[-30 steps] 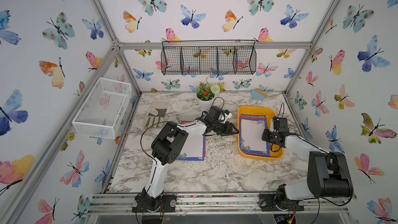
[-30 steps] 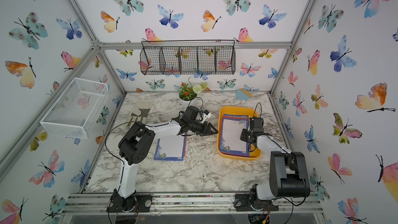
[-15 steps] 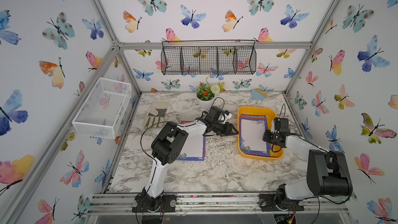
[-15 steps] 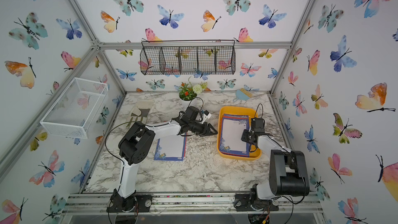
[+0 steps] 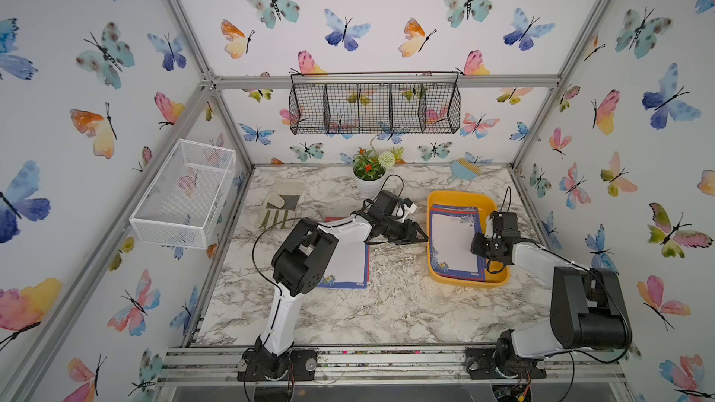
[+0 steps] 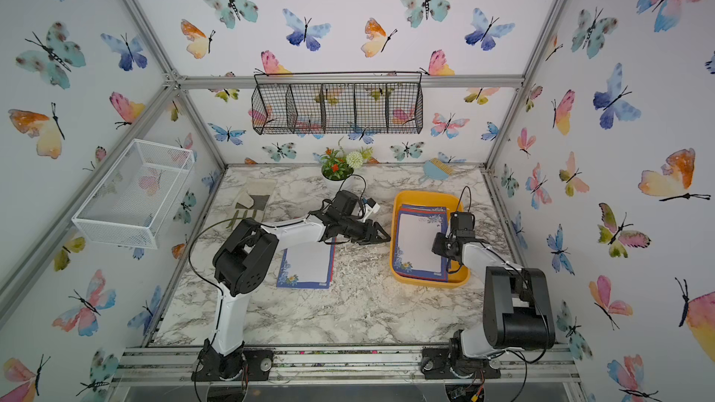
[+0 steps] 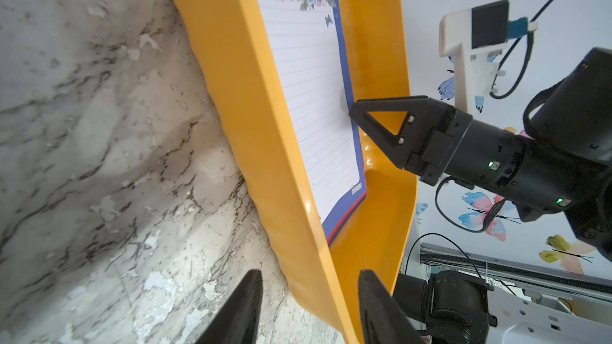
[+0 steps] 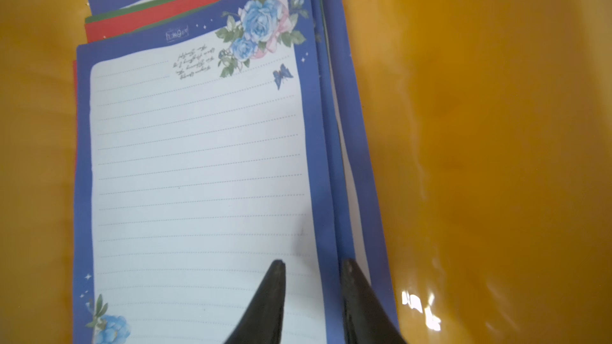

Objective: Take out the stationery paper from the storage box
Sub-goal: Pick up the stationery paper from the storage box.

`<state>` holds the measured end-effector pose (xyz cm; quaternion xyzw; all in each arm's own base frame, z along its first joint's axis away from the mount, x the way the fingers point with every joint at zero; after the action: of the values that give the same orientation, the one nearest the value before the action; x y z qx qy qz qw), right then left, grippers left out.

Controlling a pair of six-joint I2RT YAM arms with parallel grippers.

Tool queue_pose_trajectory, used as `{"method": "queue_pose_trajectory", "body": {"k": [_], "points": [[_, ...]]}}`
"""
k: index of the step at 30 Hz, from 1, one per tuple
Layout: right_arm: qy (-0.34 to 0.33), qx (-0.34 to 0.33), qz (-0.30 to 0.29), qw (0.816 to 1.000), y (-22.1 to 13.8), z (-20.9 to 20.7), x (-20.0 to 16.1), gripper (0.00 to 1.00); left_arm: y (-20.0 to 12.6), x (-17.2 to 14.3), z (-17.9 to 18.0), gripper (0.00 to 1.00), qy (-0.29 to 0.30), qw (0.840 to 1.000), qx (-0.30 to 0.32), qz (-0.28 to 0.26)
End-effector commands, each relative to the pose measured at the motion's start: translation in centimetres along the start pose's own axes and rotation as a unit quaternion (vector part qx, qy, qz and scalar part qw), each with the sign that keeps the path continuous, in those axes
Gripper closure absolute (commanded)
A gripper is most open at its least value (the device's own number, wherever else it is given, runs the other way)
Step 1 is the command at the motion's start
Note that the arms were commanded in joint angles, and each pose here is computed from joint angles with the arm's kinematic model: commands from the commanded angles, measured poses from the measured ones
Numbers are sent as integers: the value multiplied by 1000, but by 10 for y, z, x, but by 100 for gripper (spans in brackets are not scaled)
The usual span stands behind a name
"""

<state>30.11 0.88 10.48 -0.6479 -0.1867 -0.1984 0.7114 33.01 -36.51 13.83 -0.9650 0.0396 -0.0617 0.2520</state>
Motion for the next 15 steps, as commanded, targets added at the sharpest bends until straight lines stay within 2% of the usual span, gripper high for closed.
{"method": "queue_pose_trajectory", "body": {"k": [1, 15], "points": [[1, 9, 8, 1000, 4, 0, -1, 68, 7, 2, 2, 50, 6, 1000, 4, 6], [-2, 39, -6, 999, 0, 6, 4, 75, 21, 5, 7, 52, 6, 1000, 19, 18]]}}
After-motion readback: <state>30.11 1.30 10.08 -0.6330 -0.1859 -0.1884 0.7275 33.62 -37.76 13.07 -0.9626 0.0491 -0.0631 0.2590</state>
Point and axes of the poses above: each gripper's point midway between its finger pads, its own y axis out along the fingers, its own z axis along the line the jaws close on, x = y × z, the point moved 8 cm from there along -y, back along the fingers, and after that the axes turned 14 degrees about -y, right-handed, at the moved point
